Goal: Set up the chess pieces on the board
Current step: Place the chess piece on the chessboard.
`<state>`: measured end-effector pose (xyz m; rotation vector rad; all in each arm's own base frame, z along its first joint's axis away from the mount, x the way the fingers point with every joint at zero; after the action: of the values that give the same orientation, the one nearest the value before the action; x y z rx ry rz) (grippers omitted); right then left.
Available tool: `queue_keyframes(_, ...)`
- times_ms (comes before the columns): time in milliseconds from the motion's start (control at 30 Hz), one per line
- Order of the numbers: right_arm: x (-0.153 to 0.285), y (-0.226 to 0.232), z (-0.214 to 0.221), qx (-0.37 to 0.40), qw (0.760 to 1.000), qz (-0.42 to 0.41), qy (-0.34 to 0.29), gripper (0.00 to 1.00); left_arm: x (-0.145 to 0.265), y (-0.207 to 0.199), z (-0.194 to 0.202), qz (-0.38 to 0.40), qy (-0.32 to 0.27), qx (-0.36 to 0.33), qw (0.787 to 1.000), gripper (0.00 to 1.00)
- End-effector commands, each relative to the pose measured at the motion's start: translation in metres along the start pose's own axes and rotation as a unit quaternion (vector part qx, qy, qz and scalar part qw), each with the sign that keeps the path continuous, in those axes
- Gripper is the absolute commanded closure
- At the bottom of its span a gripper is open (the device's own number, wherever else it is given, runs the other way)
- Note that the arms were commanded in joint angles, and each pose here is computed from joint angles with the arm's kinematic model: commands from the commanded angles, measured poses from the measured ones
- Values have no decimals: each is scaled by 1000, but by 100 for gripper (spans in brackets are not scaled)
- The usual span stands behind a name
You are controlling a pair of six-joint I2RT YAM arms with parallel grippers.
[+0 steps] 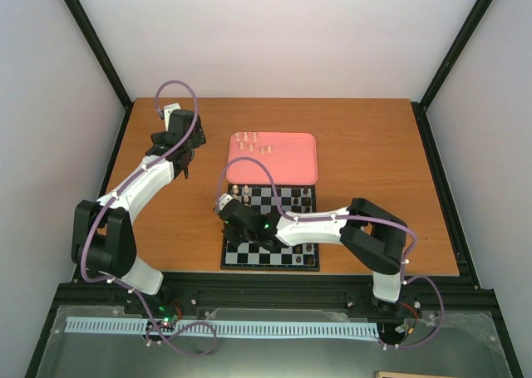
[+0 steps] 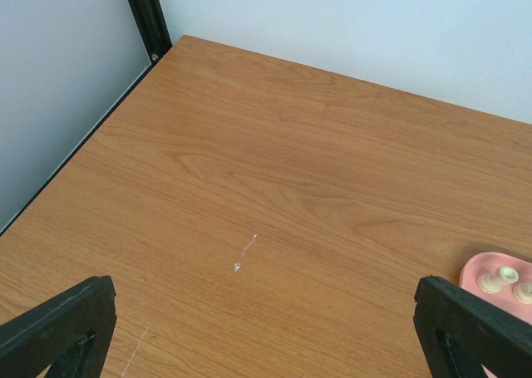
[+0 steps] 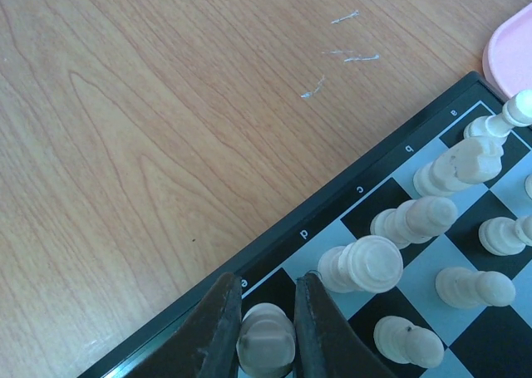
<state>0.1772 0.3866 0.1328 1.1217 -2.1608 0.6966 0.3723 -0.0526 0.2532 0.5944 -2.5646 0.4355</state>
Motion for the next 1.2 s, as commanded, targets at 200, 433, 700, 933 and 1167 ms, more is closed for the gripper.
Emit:
queue_keyframes(200, -6, -2, 1, -3, 1000, 12, 8, 91, 5, -6, -11, 6, -15, 0, 1000, 0)
queue_keyframes(433, 0, -2, 1, -2, 1000, 4, 6, 84, 6, -5, -12, 5, -15, 0, 1000, 0)
queue_keyframes(700, 14, -6, -6, 0, 1000, 12, -10, 68, 8, -5, -13, 7, -17, 1, 1000, 0)
queue_keyframes(933, 36, -8, -17, 4, 1000, 10, -27, 61, 8, -4, -13, 6, -17, 0, 1000, 0)
queue_keyframes(1167, 72, -31, -36, -8, 996, 73, -54, 37, 9, -4, -13, 7, -17, 2, 1000, 0)
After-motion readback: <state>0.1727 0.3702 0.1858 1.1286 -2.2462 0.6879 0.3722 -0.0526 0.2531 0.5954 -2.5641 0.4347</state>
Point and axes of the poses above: each gripper's point midway between its finger pads, its own x axis back along the fingers, its own y axis along the line the jaws close on, z = x × y, the point moved 9 cm from there along x, back along the fingers, and after that the axes turned 12 degrees about x, right-handed, at the moved point
